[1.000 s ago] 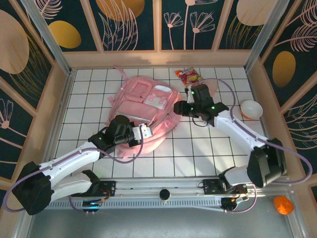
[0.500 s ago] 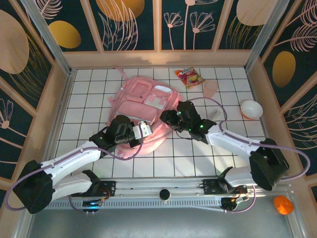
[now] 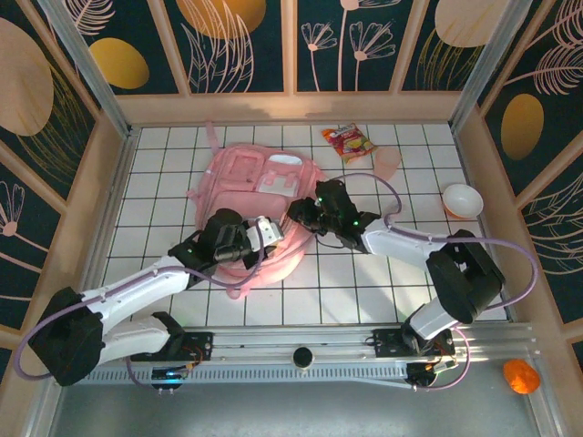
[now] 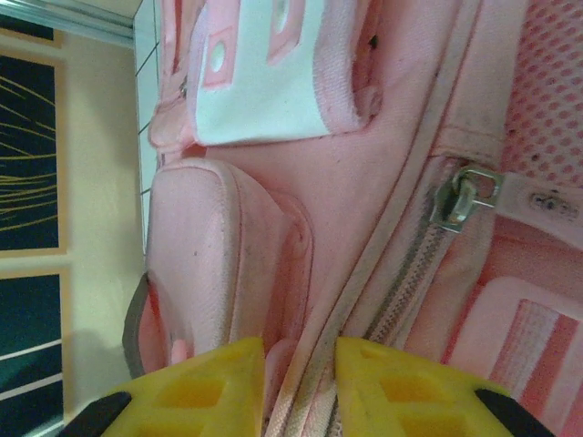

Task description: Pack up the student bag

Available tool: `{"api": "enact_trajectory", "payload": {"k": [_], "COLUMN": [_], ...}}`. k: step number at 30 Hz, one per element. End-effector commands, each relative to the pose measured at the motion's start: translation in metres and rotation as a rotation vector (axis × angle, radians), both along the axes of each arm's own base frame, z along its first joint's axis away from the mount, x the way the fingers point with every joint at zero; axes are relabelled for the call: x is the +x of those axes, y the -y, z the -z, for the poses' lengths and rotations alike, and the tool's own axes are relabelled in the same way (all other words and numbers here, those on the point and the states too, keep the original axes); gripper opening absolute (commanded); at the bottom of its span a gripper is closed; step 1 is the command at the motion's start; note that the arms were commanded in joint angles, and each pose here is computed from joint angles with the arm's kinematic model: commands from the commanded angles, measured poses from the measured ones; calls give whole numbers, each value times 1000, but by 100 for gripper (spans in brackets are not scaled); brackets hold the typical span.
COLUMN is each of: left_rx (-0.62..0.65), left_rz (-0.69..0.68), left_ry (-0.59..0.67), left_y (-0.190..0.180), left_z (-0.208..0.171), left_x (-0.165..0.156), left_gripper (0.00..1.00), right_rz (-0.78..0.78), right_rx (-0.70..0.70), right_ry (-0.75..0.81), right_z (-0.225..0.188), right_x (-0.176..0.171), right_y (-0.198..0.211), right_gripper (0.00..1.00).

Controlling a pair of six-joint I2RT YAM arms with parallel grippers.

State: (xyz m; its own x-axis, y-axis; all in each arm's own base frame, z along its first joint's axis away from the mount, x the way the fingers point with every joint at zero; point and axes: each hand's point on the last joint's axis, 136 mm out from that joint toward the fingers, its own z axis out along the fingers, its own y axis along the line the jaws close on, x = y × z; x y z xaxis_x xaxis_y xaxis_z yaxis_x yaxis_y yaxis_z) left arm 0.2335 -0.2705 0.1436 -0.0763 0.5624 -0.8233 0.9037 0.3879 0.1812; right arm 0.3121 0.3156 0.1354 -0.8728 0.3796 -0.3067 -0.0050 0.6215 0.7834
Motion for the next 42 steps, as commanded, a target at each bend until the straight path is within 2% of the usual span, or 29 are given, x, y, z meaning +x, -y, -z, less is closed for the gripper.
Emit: {"api": "enact_trajectory", "payload": {"k": [1, 6, 9, 14, 18, 24, 27, 31, 35, 38, 41, 42], "left_rx": [-114, -120, -79, 62, 213, 246, 281, 286, 260, 205, 95, 58], "left_rz": [125, 15, -13, -33, 27, 128, 117, 27, 29, 35, 33, 28], "left_ry": [38, 177, 200, 252, 249, 251, 266, 331, 327, 314, 323, 327], "left_y": [30, 3, -22, -58, -61, -50, -54, -58, -53, -48, -43, -43], "left_z": [-45, -68, -67, -47, -20, -12, -4, -3, -7, -16, -33, -38], "left_x": [-12, -3, 1, 18, 27, 27, 33, 51, 54, 49, 40, 37], "left_gripper": [14, 65, 76, 85, 87, 87, 87, 79, 57, 31, 0, 0], "right_rz": [-36, -128, -180, -233, -282, -328, -345, -363, -384, -394, -432, -455], "right_rx": [8, -129, -210, -291, -338, -369, -363, -344, -358, -368, -320, -283], "right_ry": [173, 265, 327, 429, 472, 501, 502, 516, 556, 567, 567, 564], "right_z": [-34, -43, -50, -63, -67, -64, -60, -60, -62, -62, -61, -62], "right_x": [26, 12, 0, -14, -19, -20, -19, -19, -17, -11, -8, -8], "right_y": [-2, 18, 31, 51, 56, 54, 50, 45, 43, 42, 37, 34], "right_gripper": [27, 38, 41, 44, 44, 44, 44, 44, 44, 44, 44, 44]}}
